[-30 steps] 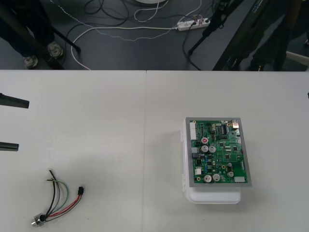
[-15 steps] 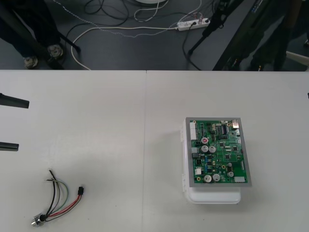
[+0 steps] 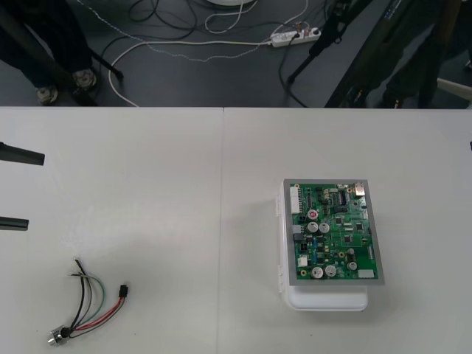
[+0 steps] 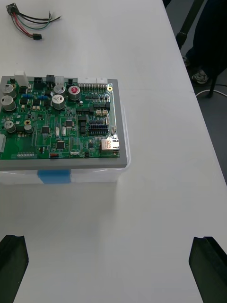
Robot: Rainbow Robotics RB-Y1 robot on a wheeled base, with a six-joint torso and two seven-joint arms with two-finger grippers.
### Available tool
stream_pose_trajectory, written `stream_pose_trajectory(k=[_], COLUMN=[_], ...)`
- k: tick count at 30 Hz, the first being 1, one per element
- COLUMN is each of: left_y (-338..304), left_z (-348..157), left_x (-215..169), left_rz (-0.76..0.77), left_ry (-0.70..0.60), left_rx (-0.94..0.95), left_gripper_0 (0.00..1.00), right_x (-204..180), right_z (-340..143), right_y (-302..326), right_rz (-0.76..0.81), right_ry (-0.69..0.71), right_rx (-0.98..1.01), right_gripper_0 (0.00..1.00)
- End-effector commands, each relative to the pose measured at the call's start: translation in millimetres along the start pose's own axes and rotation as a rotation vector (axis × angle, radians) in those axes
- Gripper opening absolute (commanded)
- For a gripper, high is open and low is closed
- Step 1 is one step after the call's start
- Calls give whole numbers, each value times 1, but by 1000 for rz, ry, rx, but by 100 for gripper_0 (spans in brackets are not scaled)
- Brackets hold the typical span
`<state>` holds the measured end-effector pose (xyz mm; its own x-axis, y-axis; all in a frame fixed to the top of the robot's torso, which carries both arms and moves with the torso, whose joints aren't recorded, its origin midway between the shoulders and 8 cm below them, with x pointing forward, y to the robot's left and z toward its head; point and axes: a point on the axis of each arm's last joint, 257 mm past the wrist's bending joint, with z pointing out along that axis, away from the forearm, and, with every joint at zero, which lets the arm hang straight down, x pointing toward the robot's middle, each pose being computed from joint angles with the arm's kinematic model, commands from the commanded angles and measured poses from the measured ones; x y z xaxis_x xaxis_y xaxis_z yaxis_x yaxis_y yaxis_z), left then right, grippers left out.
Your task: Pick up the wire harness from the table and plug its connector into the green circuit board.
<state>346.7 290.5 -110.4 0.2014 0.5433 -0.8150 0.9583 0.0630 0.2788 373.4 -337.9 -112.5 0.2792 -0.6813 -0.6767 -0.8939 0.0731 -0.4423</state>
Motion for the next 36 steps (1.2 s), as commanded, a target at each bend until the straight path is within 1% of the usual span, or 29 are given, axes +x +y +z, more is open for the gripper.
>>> stream_pose_trajectory(k=[1,32,33,36], left_y=[-5,-5,-28,-29], left_z=[-10,-10,10,12], left_x=[-8,-8,15,16], left_rz=[39,39,-52,-54], left_ry=[38,38,8,-1], left_rx=[42,42,72,69], left_gripper_0=[100,100,100,100], right_x=[4,4,4,4], right_z=[-7,-7,-7,-7], right_y=[2,2,2,2], right_rz=[-21,-21,-21,-21], right_ry=[23,23,23,23], right_rx=[-10,-10,-10,-10], right_gripper_0=[100,100,100,100])
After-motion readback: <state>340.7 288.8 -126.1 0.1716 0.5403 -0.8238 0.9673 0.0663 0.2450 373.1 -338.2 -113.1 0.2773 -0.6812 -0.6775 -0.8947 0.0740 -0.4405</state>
